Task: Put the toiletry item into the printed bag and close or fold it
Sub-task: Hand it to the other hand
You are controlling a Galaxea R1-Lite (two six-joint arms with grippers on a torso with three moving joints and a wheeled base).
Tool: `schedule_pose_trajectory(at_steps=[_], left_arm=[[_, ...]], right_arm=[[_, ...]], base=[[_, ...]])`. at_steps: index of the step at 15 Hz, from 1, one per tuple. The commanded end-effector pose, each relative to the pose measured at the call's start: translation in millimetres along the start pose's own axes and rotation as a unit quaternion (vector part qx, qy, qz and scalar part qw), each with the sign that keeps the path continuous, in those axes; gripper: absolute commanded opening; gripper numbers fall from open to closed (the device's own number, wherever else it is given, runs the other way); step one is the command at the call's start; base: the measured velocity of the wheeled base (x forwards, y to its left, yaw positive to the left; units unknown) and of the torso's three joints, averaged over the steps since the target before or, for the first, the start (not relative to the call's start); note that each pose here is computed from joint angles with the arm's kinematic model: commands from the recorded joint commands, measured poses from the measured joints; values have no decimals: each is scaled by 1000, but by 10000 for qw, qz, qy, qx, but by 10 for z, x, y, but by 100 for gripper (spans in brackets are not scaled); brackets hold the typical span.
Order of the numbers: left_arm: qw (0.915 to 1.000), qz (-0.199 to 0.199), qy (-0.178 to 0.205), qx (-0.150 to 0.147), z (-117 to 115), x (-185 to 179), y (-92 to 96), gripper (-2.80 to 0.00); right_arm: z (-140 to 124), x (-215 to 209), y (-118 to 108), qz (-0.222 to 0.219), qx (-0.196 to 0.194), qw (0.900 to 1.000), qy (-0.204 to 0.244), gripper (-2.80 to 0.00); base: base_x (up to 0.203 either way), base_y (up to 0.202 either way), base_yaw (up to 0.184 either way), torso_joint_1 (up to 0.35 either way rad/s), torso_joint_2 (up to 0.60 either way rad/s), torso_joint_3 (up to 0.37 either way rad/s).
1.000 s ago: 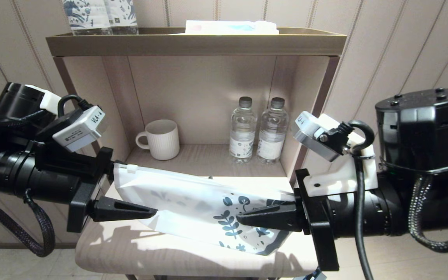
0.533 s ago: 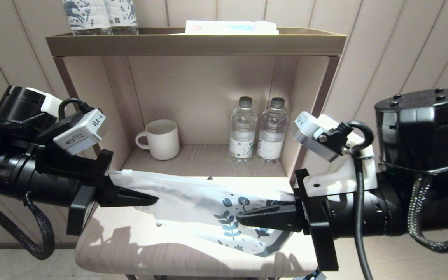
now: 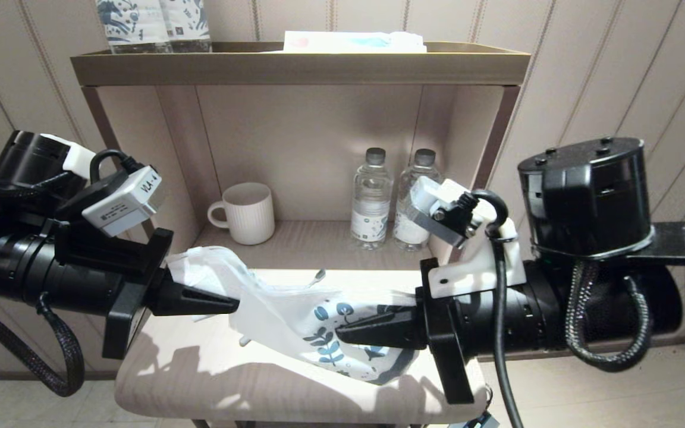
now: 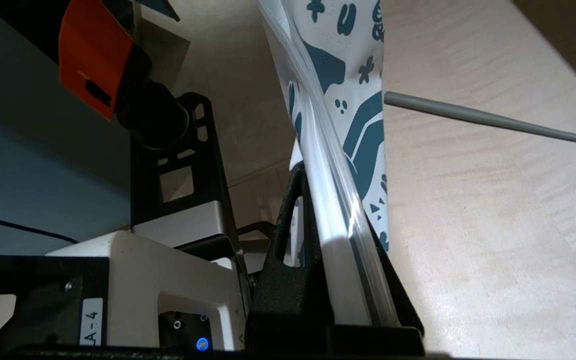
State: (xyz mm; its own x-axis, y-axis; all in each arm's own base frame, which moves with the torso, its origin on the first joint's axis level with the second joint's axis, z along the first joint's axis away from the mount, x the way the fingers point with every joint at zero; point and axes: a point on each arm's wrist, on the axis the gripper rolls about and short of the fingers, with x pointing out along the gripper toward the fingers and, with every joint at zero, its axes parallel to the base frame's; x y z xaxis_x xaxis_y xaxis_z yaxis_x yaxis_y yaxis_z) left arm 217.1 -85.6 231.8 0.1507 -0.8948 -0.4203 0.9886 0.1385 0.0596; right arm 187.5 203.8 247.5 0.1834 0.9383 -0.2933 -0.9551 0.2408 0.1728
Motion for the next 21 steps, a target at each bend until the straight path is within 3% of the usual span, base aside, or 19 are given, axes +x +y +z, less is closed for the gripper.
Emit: schedule_pose_trajectory(at_steps=[1,6,10,13,17,21], left_arm=[[10000,-84,-8,25,5,28,-12,-280],[9998,-166,116,55,9,115,-37,-280],[9998,-124,129,28,-3,101,-27,-280],[9998,76,154,-129,-51,22,38,-280],[9989,227,351,-194,-94,-6,-29,-280],[9989,214,371,-196,-103,1,-41,-280]], right_arm=[[2,128,-62,41,40,10000,82,-280],[47,354,-117,132,85,9995,260,-280],[34,192,-45,74,-18,9997,237,-280],[48,-66,26,-150,-124,9997,169,-280],[14,-86,45,-667,-319,9969,285,-280],[17,15,-9,-681,-321,9966,343,-280]], base=[[0,0,0,0,0,0],[0,0,0,0,0,0],[0,0,0,0,0,0],[0,0,0,0,0,0],[0,0,0,0,0,0],[0,0,0,0,0,0]])
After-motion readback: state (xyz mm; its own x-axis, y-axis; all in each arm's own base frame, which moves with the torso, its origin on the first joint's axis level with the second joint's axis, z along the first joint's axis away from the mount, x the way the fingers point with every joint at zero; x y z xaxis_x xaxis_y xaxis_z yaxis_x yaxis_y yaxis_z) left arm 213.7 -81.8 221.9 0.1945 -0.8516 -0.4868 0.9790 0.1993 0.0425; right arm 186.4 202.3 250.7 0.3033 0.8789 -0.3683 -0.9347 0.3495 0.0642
